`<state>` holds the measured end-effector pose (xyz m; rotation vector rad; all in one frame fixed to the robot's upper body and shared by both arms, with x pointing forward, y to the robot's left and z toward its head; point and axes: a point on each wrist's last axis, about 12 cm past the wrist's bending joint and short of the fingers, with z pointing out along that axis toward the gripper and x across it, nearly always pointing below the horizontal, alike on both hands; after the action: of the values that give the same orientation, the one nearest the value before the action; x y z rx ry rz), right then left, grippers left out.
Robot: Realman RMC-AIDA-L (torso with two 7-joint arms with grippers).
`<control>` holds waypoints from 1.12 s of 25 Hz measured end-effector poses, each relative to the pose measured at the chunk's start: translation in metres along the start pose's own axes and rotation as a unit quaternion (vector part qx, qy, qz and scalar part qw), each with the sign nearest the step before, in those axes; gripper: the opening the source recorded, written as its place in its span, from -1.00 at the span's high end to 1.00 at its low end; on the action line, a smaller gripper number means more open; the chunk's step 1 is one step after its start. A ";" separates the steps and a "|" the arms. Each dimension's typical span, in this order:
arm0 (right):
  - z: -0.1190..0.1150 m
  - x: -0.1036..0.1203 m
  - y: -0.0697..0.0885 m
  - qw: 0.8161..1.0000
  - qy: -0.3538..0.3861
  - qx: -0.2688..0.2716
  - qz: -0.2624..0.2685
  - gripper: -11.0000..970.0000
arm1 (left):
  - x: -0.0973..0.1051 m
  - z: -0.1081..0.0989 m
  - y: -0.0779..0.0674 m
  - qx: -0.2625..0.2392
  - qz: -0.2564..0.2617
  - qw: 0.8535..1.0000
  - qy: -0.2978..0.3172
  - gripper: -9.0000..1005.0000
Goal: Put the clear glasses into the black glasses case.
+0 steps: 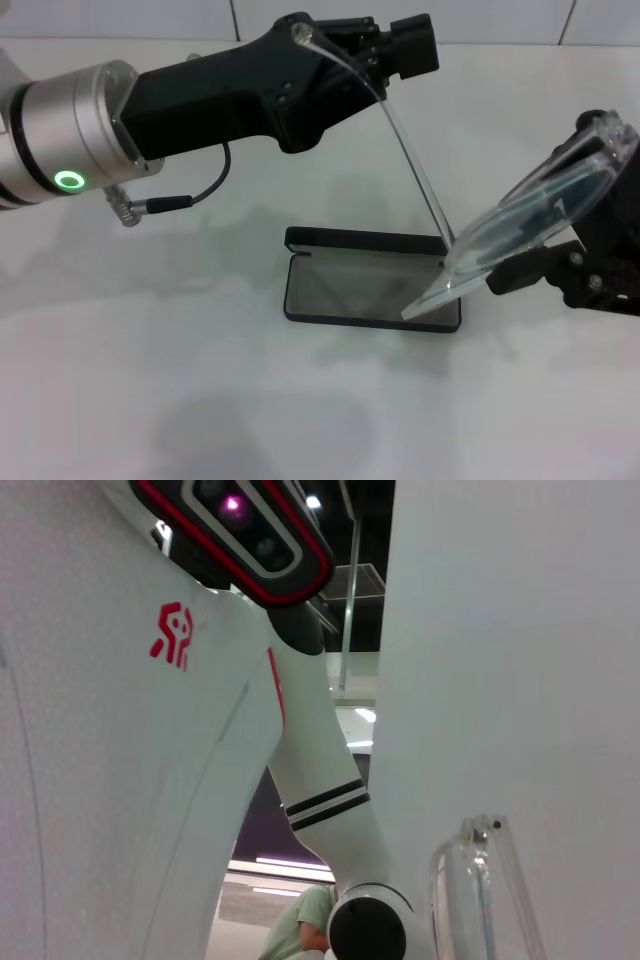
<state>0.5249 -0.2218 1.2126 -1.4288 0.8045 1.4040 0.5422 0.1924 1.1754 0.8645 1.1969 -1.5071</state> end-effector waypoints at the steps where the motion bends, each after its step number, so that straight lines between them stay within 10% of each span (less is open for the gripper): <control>1: 0.000 0.000 0.000 1.000 0.000 0.002 0.001 0.78 | 0.000 0.000 -0.001 0.005 0.000 1.000 0.000 0.79; 28: 0.009 0.005 -0.008 1.000 -0.011 -0.002 0.002 0.78 | -0.002 0.008 -0.001 0.024 0.001 0.999 -0.026 0.78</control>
<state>0.5301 -0.2098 1.2100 -1.4125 0.7926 1.4230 0.5420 0.1853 1.1793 0.8537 1.1266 -1.5532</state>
